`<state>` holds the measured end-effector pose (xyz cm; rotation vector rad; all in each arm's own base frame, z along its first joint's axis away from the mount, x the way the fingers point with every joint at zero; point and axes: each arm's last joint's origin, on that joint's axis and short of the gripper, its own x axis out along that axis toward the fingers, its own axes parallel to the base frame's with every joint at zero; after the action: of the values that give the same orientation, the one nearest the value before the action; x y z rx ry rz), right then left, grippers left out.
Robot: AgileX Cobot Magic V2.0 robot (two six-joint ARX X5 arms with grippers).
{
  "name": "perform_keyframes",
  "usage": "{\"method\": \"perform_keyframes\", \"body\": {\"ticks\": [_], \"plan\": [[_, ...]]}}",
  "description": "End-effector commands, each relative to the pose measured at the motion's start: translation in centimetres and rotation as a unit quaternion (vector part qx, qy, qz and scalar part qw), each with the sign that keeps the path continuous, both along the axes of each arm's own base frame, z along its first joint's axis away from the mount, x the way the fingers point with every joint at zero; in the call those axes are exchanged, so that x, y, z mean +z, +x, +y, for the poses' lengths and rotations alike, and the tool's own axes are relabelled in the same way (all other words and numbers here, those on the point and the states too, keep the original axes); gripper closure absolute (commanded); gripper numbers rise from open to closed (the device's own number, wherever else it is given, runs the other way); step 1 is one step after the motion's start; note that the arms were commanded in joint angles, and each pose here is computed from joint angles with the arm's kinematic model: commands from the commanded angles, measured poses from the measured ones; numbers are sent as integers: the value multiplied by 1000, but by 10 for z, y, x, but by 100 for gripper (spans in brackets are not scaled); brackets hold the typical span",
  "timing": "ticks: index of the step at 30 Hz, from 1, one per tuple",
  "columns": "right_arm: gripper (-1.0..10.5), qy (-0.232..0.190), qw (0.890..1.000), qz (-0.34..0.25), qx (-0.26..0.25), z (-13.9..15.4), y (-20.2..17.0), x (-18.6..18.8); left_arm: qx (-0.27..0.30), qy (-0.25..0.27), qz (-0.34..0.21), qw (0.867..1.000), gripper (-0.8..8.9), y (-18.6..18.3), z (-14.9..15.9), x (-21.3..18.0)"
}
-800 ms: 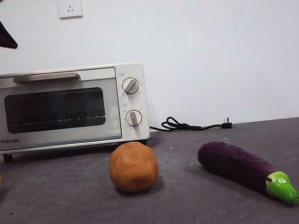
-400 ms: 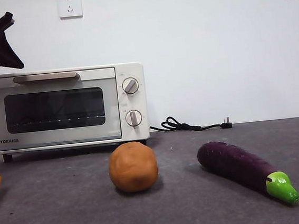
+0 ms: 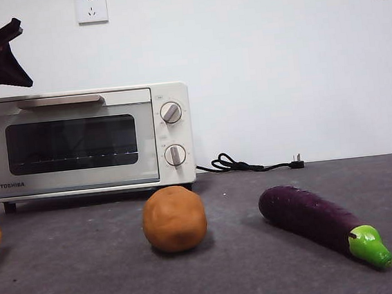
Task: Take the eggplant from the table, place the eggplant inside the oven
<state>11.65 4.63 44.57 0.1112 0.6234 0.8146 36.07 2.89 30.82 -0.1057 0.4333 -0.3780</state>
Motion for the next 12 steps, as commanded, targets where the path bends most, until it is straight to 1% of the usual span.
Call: {"method": "perform_keyframes", "body": {"ticks": [1,6,9,12], "plan": [[379,-2,1000,-2,3,1,1,0,-8,10,-3,1000,819,2,-2,-2],[379,-3,1000,1,3,1,4,-1,-15,14,-4,1000,819,3,-6,-2],[379,-2,1000,1,3,1,4,0,-22,26,-2,999,819,2,-8,-4],[379,-2,1000,2,3,1,3,-1,-16,32,4,999,819,5,-9,-8]]}}
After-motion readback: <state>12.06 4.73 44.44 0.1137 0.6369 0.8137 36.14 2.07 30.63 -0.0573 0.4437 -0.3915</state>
